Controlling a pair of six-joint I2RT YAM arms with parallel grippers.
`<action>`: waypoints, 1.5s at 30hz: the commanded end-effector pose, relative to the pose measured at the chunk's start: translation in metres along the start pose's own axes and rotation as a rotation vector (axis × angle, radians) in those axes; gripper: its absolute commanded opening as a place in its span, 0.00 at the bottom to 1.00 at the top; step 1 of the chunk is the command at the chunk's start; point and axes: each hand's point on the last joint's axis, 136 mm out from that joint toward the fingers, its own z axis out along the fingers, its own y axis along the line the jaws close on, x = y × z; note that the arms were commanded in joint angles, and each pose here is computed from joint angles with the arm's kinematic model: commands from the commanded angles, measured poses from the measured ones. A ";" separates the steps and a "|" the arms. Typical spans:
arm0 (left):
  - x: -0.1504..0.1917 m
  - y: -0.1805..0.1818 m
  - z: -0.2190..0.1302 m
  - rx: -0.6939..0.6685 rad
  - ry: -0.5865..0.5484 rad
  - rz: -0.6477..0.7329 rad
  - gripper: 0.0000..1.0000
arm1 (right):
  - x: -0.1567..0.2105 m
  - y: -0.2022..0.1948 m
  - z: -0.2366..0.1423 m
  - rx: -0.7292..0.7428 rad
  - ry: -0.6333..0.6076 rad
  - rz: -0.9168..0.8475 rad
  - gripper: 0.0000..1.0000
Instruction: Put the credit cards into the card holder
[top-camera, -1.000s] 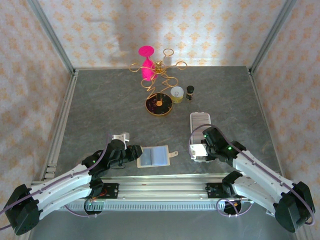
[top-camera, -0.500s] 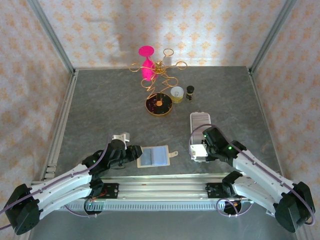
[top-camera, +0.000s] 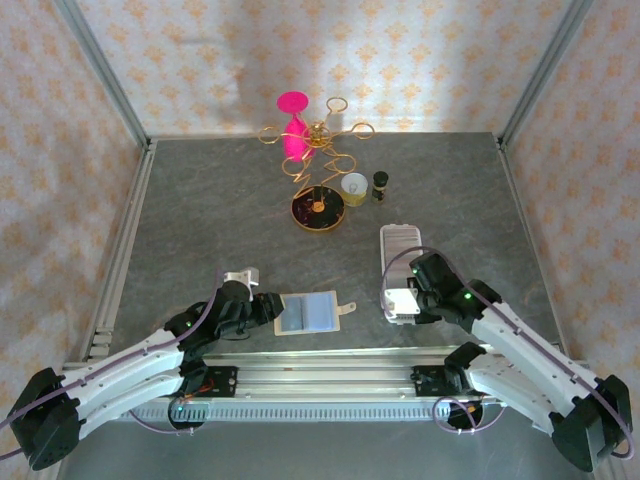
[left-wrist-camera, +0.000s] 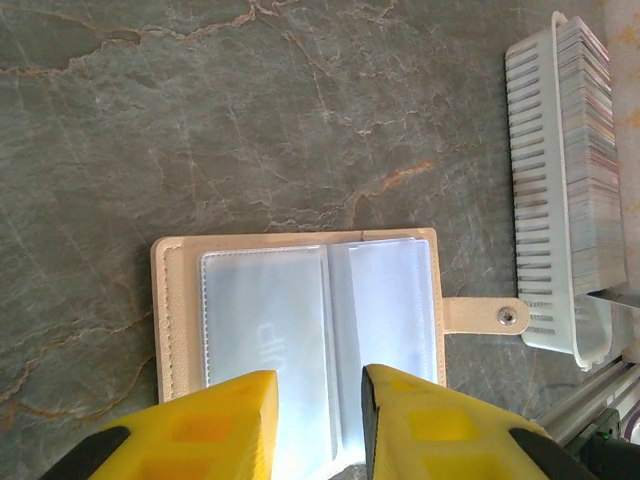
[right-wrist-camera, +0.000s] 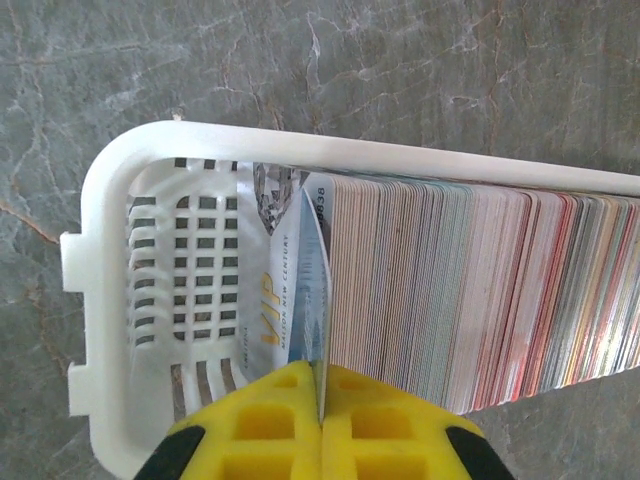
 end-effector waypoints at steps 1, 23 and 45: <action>0.001 -0.005 -0.001 0.027 0.002 -0.006 0.29 | -0.008 -0.013 -0.016 0.031 -0.036 0.058 0.00; -0.002 0.001 -0.007 -0.037 0.000 0.006 0.40 | -0.117 -0.116 -0.118 0.035 -0.676 0.862 0.00; 0.004 0.015 -0.005 -0.125 0.040 0.004 0.53 | -0.172 -0.067 -0.024 -0.541 -0.691 1.843 0.00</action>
